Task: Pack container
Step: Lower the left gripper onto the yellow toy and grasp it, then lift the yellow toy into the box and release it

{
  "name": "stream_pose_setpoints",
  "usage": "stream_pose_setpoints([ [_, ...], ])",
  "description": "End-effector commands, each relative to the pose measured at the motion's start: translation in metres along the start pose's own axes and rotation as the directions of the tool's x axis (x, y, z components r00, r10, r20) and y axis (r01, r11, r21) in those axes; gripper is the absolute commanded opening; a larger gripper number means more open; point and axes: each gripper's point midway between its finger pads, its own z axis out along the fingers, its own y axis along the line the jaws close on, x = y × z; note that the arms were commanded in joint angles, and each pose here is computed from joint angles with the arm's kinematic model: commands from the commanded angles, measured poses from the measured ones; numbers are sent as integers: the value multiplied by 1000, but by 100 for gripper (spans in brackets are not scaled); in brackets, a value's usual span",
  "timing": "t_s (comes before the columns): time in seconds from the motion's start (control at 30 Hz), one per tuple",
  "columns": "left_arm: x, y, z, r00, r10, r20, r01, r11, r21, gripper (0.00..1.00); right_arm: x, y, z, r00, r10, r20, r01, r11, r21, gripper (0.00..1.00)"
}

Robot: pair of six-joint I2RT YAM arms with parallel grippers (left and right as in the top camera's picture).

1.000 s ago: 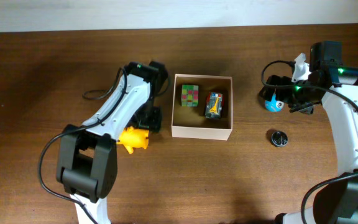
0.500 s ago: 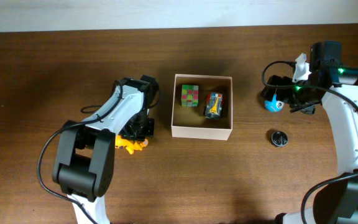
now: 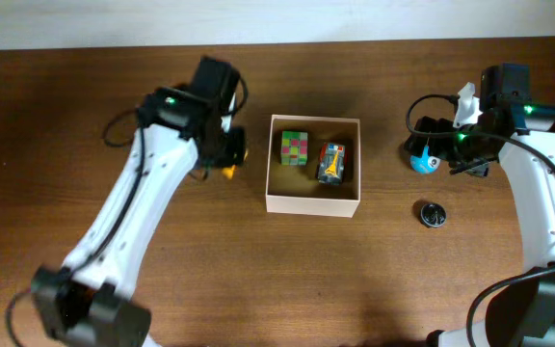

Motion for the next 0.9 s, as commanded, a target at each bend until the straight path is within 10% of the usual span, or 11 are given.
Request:
stream_pose_setpoints([
  [0.0, -14, -40, -24, 993, 60, 103, -69, 994, 84, 7, -7, -2, -5, 1000, -4, 24, 3, 1000, 10, 99],
  [0.23, -21, -109, -11, 969, 163, 188, -194, 968, 159, 12, -7, -2, -5, 1000, -3, 23, 3, 1000, 10, 99],
  [0.87, 60, -141, 81, 960, 146, -240, -100, 977, 191, 21, -6, -2, -5, 1000, -3, 20, 2, 1000, 11, 99],
])
